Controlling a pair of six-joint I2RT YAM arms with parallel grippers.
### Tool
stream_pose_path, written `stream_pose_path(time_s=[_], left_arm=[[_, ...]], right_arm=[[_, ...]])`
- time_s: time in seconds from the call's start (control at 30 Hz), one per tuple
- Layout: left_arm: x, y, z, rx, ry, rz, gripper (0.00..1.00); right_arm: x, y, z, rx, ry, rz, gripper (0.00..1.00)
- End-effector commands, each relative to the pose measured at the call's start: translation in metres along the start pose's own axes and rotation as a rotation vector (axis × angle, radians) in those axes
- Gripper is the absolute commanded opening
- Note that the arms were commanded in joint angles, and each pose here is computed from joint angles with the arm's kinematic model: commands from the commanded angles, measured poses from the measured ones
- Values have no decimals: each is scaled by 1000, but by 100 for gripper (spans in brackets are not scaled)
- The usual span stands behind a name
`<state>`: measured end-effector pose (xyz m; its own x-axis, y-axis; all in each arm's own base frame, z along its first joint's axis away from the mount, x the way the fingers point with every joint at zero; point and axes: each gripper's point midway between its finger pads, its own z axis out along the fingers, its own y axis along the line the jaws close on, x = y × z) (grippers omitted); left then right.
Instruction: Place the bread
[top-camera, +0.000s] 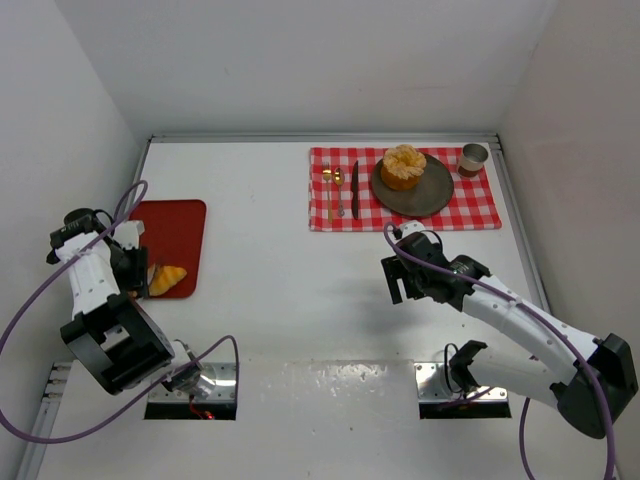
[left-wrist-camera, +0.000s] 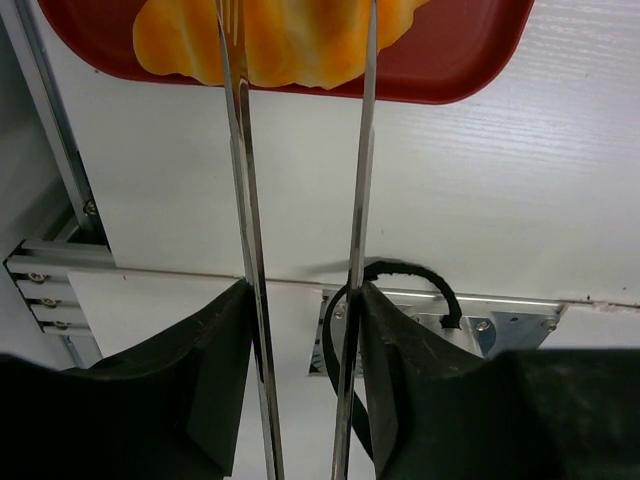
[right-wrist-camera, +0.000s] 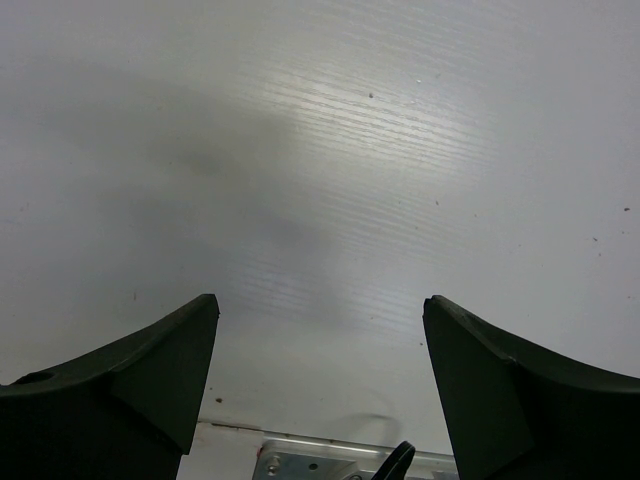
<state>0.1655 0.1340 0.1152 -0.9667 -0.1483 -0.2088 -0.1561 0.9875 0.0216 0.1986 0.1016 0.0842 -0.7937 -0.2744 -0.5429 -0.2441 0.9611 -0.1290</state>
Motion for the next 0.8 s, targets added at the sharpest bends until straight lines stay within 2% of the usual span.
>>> stream_pose_path(time_s=[0.0, 0.07, 0.17, 0.23, 0.27, 0.3, 0.5, 0.77], left_arm=[[8, 0, -4, 3, 19, 9, 48], [12, 1, -2, -2, 34, 19, 48], [15, 0, 2, 8, 52, 26, 41], [18, -1, 4, 13, 61, 35, 33], [18, -1, 4, 13, 61, 35, 23], [15, 0, 2, 7, 50, 36, 0], [10, 2, -3, 0, 38, 37, 0], [-41, 8, -49, -16, -162, 55, 0]], right_arm=[[-15, 0, -7, 5, -50, 10, 83], [-15, -1, -7, 9, -51, 8, 83], [-16, -2, -7, 13, -53, 6, 83], [-17, -1, -8, 10, -59, 6, 83], [-17, -3, -8, 17, -57, 7, 83], [-17, -3, -8, 15, -61, 9, 83], [-16, -5, -8, 23, -63, 9, 83], [-19, -3, -9, 19, -73, 22, 83]])
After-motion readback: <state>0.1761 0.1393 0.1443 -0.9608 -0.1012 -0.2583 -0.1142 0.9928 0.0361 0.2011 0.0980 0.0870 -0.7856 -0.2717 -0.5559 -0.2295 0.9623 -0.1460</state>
